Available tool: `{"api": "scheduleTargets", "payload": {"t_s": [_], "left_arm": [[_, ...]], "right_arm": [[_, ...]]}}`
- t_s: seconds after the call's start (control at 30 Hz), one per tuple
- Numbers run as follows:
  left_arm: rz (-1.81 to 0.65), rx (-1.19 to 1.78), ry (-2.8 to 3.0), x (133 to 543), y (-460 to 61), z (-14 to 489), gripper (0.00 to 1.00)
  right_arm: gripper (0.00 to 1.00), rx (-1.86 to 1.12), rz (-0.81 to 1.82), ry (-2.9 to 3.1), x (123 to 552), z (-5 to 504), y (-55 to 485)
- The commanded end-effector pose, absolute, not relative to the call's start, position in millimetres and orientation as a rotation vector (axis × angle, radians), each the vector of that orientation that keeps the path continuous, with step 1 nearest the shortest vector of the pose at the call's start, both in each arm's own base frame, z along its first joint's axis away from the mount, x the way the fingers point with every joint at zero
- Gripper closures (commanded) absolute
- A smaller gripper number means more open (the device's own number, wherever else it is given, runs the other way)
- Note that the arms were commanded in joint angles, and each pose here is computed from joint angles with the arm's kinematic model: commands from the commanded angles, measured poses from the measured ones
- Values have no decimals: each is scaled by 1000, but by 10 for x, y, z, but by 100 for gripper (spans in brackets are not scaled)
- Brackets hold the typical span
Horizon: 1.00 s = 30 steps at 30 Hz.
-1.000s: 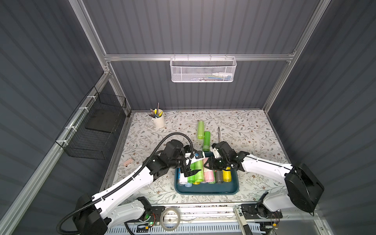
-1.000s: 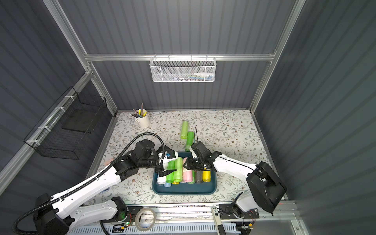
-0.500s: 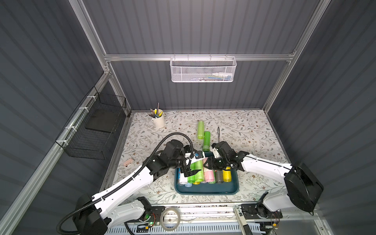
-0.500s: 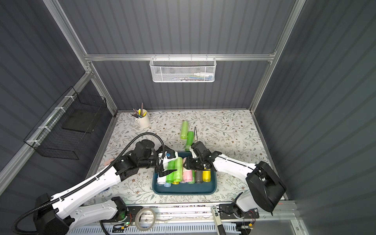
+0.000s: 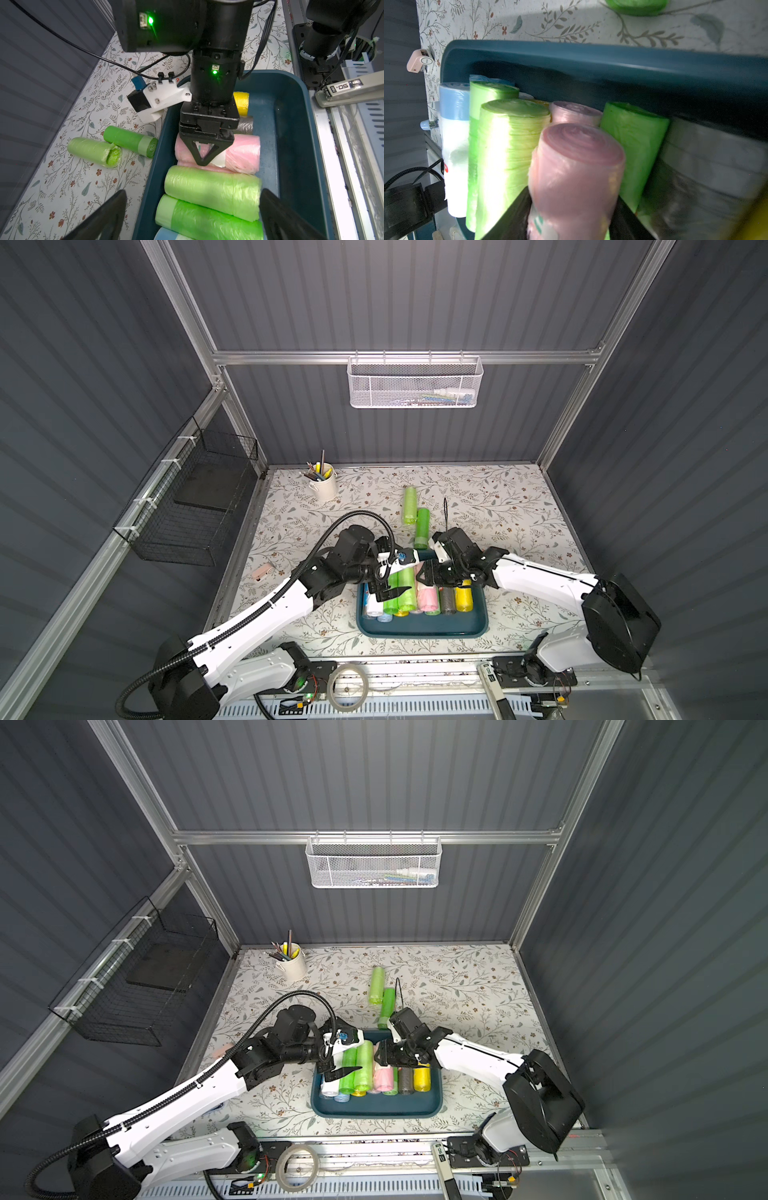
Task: Put the roll of trash bags into the storage box
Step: Place the roll of trash bags in the storage box.
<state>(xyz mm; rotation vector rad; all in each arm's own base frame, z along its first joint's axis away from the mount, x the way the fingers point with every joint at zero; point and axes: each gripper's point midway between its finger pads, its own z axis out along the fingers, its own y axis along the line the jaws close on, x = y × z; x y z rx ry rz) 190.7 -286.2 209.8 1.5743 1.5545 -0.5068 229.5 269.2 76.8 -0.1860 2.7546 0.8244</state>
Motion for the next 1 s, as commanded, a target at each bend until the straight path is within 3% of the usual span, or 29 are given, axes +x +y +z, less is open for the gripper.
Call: {"api": "scheduleTargets", "payload": {"t_s": [0.0,0.3,0.97], "left_arm": [[-519,1587,1529,1886,-2872,2188,1],[-519,1588,1533,1887,-2869,2181,0],[-513,1590,1533,1890,-2863,2175,0]], "right_arm": [[41,-206,794,2740,2324,861,2684],[29,-221,790,2722,2346,910,2690],[15,-278,696,2669,2471,1188,2626]]}}
